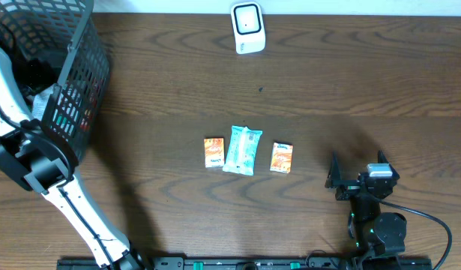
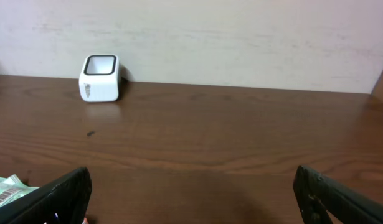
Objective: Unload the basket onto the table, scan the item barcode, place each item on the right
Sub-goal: 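Swing the left arm back over the basket, then grasp the green-and-white Comfort Gloves pack in the basket with left gripper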
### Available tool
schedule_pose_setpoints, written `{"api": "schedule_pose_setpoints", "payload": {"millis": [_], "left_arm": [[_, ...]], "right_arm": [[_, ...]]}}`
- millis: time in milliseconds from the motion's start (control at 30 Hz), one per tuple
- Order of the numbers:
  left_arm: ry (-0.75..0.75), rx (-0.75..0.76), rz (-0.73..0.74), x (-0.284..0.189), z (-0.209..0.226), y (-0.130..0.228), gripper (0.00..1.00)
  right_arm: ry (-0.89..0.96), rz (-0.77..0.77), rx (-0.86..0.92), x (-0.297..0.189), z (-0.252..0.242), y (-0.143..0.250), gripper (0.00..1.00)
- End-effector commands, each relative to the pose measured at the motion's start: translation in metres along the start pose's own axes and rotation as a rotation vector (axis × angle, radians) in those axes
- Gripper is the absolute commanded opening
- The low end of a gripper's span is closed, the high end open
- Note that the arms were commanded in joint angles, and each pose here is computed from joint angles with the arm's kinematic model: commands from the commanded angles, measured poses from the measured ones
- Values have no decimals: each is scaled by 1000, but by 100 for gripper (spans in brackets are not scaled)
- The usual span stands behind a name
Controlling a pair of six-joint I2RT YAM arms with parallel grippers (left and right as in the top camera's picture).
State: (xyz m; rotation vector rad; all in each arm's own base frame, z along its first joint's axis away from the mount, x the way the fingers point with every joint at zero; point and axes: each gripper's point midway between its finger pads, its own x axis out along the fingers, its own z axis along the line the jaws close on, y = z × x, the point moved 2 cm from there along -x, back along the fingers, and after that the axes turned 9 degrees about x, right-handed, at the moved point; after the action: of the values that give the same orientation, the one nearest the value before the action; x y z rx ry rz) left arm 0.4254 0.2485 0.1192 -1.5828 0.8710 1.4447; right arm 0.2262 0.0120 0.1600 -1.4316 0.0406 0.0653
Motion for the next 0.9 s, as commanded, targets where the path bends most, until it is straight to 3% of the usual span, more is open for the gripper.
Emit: {"api": "schedule_pose_setpoints", "payload": {"millis": [0,467,867], "left_arm": [[-22,51,62,18,0,7,82],[-84,118,222,55,-5,39,89],[-213,146,226,63,-2,38,89]], "right_arm": [[5,-3,-4,0,-1,0,99],[5,-3,-4,0,-1,0,99],[5,-3,-4,0,-1,0,99]]}}
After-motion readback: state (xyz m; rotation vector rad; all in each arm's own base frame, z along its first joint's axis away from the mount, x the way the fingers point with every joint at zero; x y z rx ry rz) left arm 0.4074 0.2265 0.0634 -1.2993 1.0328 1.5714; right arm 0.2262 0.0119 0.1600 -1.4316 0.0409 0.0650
